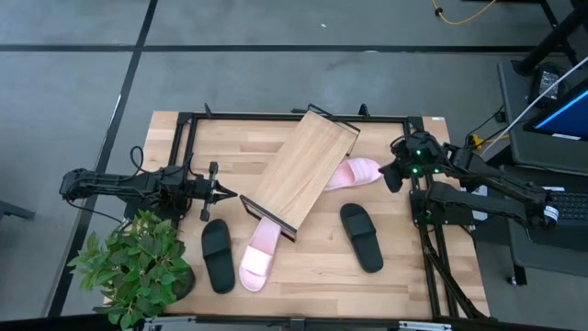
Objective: Pick and place slides into the shelf
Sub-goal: Put the right pink slide on the shelf
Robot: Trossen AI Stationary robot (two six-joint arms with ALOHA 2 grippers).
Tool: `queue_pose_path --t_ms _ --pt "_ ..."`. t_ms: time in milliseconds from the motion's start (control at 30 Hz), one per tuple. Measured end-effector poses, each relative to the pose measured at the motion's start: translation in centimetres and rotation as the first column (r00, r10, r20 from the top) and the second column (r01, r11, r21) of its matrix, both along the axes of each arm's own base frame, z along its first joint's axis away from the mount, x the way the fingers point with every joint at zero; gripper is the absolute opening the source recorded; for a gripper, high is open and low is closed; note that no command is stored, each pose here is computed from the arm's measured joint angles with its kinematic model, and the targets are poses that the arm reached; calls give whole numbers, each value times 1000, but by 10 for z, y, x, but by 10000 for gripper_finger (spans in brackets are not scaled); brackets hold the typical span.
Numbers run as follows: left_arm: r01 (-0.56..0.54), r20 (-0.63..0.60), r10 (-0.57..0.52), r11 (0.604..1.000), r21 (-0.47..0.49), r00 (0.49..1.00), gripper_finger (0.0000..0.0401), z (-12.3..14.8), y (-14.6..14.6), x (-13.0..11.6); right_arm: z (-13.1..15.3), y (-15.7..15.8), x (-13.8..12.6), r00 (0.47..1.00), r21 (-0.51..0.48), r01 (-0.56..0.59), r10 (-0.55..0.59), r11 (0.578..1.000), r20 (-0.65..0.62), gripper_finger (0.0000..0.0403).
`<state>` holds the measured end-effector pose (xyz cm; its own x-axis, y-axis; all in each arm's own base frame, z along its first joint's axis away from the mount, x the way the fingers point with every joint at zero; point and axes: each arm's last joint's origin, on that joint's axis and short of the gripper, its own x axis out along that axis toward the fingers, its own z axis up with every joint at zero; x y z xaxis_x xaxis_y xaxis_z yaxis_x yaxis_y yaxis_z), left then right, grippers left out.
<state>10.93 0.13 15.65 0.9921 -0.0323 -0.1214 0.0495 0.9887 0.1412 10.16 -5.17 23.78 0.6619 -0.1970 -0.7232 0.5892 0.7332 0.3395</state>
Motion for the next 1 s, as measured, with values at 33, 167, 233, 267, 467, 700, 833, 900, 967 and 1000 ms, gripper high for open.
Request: queue_pose_path --t_ms 33,167,233,267,467,700,833,900,967,1000 --pt "0 0 0 1000 0 1000 0 0 0 0 0 0 0 1000 2 0 0 1000 -4 9" --pt "0 0 0 1000 0 1000 0 0 0 0 0 0 0 1000 2 1 -1 1000 -2 9" --pt "0 0 0 1000 0 1000 0 0 0 0 0 0 0 1000 4 2 -2 1000 -3 9" --pt "0 0 0 1000 0 1000 0 0 0 0 0 0 0 1000 3 4 -4 1000 -4 9" --pt "0 0 0 1000 0 1000 0 0 0 0 -9 -2 3 1000 0 16 -16 1000 -9 9" --pt "0 0 0 1000 0 1000 0 0 0 0 -25 -6 9 999 -15 27 -26 1000 46 9" --pt "0 0 0 1000 0 1000 0 0 0 0 -26 -6 9 997 12 58 -58 998 50 10" --pt "0 0 0 1000 -1 1000 0 0 0 0 -26 -6 9 996 27 71 -72 997 42 10" --pt "0 0 0 1000 -1 1000 0 0 0 0 -27 -6 9 996 25 85 -86 996 31 10" --pt "0 0 0 1000 -1 1000 0 0 0 0 -28 -6 9 995 18 94 -95 995 22 10"
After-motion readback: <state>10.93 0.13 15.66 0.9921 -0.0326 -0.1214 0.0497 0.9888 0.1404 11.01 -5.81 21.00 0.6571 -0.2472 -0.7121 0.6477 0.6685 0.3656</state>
